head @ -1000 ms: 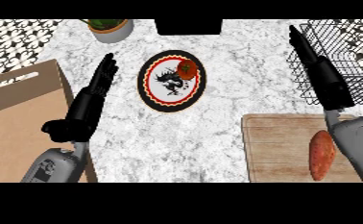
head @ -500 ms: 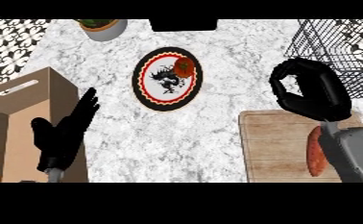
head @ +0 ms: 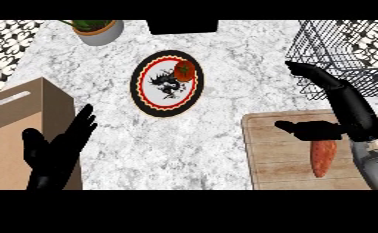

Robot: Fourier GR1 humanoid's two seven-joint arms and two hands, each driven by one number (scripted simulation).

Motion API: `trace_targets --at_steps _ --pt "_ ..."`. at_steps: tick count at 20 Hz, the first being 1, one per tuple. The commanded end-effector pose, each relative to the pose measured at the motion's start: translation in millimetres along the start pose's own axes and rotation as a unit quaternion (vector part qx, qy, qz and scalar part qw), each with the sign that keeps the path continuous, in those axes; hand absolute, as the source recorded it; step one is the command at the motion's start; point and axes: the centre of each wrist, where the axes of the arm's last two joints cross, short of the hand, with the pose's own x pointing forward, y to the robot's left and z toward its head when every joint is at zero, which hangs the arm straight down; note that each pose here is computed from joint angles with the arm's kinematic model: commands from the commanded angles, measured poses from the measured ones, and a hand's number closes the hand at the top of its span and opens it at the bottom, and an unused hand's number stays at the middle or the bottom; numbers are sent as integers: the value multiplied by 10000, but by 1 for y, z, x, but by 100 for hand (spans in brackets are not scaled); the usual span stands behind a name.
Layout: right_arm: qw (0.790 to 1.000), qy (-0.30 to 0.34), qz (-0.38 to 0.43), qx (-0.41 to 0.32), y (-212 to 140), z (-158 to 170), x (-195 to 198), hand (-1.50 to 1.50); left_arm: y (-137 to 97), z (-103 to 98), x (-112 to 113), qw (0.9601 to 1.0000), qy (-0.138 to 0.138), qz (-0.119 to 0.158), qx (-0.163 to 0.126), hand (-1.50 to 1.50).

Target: Pick the sweet potato from the cutting board and place it in the basket

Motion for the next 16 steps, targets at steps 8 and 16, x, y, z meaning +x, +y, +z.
trace_targets --at_steps 8,16 --pt "9433 1063 3133 260 -127 0 107 -150 18 13 -48 9938 1024 -73 437 0" --pt "8945 2044 3491 1901 -158 11 149 -150 17 10 -40 9942 947 -32 513 0"
